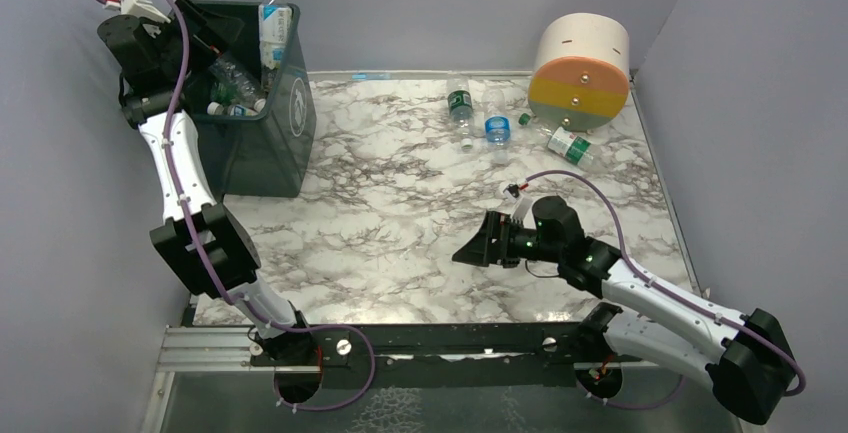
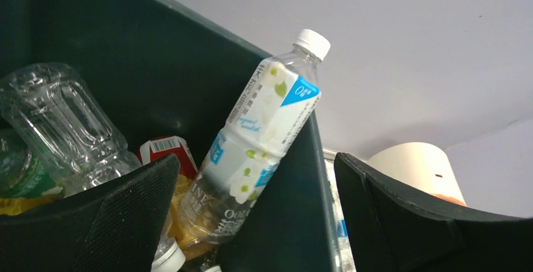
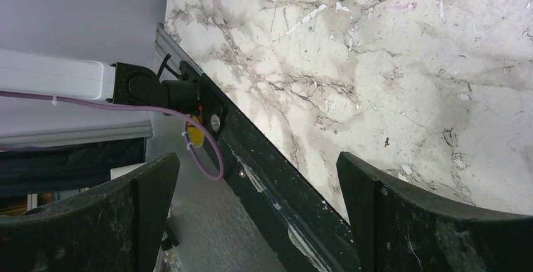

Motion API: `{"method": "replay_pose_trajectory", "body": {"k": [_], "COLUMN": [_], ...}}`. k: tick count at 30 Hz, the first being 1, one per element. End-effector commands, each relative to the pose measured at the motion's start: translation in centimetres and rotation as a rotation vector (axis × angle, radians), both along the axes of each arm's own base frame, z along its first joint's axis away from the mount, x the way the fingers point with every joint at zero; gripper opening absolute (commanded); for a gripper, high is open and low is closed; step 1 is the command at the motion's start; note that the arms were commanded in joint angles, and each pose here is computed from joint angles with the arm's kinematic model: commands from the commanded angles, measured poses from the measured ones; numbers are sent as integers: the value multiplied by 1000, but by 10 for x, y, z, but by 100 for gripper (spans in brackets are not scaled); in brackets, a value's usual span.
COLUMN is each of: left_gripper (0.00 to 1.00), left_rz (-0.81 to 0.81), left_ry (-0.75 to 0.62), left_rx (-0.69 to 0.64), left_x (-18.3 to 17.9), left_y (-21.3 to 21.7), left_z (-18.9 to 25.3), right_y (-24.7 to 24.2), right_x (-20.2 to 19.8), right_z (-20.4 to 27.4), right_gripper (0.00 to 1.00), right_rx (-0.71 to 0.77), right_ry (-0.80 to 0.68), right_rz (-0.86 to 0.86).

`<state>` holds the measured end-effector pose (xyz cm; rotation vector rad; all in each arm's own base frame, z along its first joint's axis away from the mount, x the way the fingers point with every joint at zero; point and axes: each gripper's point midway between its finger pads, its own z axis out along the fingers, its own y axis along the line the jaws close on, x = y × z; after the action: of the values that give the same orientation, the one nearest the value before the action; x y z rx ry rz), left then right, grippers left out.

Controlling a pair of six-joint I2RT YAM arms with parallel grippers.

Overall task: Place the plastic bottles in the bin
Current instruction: Place the plastic bottle in the trash bin, then pick up the plastic bottle at the center of the board.

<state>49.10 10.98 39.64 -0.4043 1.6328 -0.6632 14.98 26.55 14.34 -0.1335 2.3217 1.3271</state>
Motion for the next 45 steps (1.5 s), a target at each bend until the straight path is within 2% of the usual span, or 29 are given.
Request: {"method": "replay_pose_trajectory", "body": {"k": [1,6,13,19,22,31,38,45], "left_gripper": [99,99,99,99,99,99,99,99], "left_rz": [28,47,-71,-284,-356,-513,-598,-609], "left_ry": [-80,-62,-145,-144,-143,-40,77,174], "left_rx": [82,108,96,86,93,120,158,184], "left_x": [-14,-26,-54,-72,-89,-118,-134,-142], "left_y": [-7,-9,-62,-143,-177,-251,-299,-307], "left_z": [50,66,102,95,88,27,-38,-87], "right_y": [5,4,7,18,18,0,-5,-25], "right_x": [-1,0,17,77,113,204,266,316], "right_z": [18,22,39,36,38,36,35,-19], "right_gripper": [99,99,99,99,99,100,94,88], "right_rx": [38,36,23,-209,-248,-411,-559,-735], "right_ry": [-33,-43,-98,-95,-98,-185,-309,-285], "right_rz": [20,17,-21,-123,-166,-322,-406,-451]}}
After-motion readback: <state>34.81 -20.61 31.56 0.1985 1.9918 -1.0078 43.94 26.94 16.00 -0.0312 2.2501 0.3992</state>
